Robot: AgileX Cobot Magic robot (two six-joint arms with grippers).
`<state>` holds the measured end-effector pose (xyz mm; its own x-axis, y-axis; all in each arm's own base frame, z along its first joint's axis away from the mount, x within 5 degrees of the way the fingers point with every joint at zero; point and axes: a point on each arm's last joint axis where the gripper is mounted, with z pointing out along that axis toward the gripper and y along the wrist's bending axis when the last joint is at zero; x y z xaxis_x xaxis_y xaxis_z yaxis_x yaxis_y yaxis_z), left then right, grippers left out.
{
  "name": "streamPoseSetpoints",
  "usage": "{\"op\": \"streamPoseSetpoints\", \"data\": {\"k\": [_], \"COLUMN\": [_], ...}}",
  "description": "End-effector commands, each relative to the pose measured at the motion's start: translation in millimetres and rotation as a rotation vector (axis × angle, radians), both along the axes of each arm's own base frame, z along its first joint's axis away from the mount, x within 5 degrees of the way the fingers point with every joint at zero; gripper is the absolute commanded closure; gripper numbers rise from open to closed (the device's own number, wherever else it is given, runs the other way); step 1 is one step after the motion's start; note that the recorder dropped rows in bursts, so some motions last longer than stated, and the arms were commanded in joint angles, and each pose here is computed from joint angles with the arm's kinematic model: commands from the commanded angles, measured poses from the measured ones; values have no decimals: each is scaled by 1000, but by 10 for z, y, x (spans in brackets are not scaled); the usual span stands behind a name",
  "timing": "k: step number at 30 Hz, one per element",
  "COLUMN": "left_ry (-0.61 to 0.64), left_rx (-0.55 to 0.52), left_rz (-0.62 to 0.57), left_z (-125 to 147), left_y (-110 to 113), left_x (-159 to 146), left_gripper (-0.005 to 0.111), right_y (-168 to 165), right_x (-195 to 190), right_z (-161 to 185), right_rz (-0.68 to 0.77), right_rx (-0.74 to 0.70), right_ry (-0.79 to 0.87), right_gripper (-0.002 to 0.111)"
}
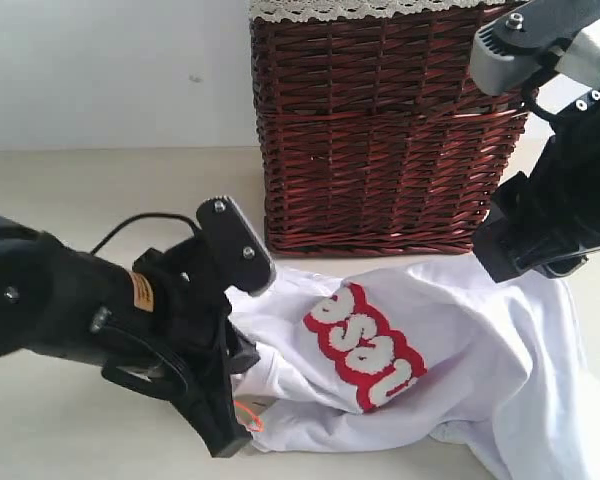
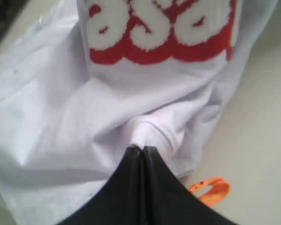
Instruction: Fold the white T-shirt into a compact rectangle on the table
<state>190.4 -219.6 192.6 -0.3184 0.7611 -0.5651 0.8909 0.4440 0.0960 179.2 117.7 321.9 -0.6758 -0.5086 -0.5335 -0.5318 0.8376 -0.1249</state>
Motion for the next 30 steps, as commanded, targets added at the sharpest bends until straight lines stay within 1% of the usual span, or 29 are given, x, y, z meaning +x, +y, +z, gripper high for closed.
{"op": "streamPoseSetpoints", "data": {"k": [1,3,5,8,10,14,16,18,20,22,26,27,30], "left_ry": [-59,-95,-123,-153,-145,-126,-91,-42,50,137,253,283,355], "left_rx": [-16,-32,-43,-64,-74,-108,-141,-155,-132,-117,-68,-68,-19], "left_rz": [-21,13,75,227,353,569,696,797,873,898,782,768,730], "left_z": [474,675,796,854,806,640,521,405,292,241,248,276,377], "left_y": [104,186,291,498,662,971,1114,1221,1265,1242,1129,1122,1159], "left_x": [-90,-117,-82,109,306,681,842,939,937,880,709,662,492], "left_gripper": [107,107,107,105,96,67,53,46,44,47,49,49,49], "right_y": [-18,-16,-16,-16,-15,-10,-10,-10,-10,-10,-7,-7,-7], "right_x": [1,-1,-1,-1,0,6,6,6,6,6,4,4,4], "right_z": [14,14,14,14,15,19,19,19,19,19,19,19,19], "right_rz": [7,7,7,7,7,9,9,9,9,9,8,8,8], "right_rx": [-2,1,1,1,2,8,8,8,8,8,12,12,12], "right_ry": [-22,-20,-20,-20,-21,-29,-29,-29,-29,-29,-26,-26,-26], "right_gripper": [53,53,53,53,53,53,53,53,53,53,53,53,53]}}
